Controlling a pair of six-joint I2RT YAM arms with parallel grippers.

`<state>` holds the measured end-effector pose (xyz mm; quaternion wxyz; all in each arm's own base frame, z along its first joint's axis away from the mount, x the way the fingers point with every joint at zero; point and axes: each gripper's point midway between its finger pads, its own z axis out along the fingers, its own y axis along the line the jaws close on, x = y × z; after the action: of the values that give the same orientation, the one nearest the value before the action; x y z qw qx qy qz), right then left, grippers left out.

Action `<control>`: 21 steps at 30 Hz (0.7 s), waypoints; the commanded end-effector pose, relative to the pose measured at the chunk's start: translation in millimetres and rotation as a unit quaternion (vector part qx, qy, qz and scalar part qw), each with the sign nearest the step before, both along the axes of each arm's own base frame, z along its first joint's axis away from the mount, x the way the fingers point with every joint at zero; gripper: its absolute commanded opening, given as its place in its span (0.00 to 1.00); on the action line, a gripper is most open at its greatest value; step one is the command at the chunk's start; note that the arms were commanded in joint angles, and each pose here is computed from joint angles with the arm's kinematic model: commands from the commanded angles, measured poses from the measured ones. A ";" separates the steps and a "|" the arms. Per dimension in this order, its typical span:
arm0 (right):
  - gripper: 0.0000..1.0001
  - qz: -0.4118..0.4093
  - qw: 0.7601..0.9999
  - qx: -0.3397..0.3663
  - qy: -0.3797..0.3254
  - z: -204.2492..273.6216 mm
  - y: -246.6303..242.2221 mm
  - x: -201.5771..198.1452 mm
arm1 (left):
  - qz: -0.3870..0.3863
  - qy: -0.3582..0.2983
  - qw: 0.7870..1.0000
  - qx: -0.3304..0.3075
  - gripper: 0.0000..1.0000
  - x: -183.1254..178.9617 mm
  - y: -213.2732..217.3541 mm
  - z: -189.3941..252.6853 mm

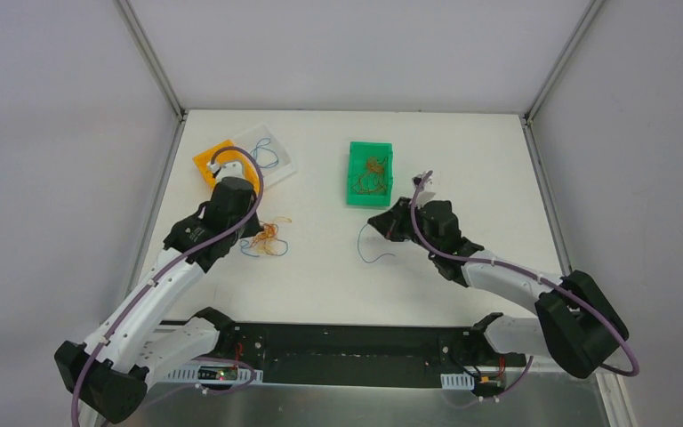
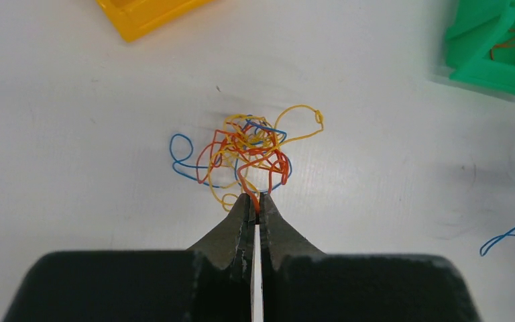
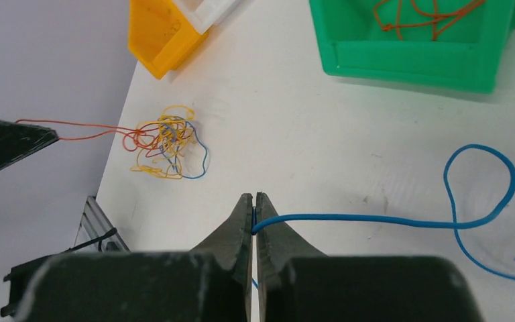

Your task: Untangle the cables

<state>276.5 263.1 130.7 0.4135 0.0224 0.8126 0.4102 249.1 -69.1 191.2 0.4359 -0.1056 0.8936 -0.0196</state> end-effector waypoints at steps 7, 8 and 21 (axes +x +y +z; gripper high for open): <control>0.74 -0.097 0.993 -0.020 -0.057 27.1 -30.4 21.6 | -0.151 0.074 0.983 -0.070 0.60 2.4 -67.8 -15.9; 0.79 -0.133 0.989 -0.031 -0.059 25.5 -45.2 24.9 | -0.157 0.075 0.982 -0.075 0.69 1.9 -71.4 -16.2; 0.86 -0.292 0.953 -0.079 -0.010 9.0 -112.8 40.5 | -0.226 0.075 0.969 -0.063 0.96 8.7 -148.5 -18.4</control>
<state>304.6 178.0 138.8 0.5183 0.1565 0.8024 0.2512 241.9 -194.7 156.8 0.3151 0.0718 0.9335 -0.1553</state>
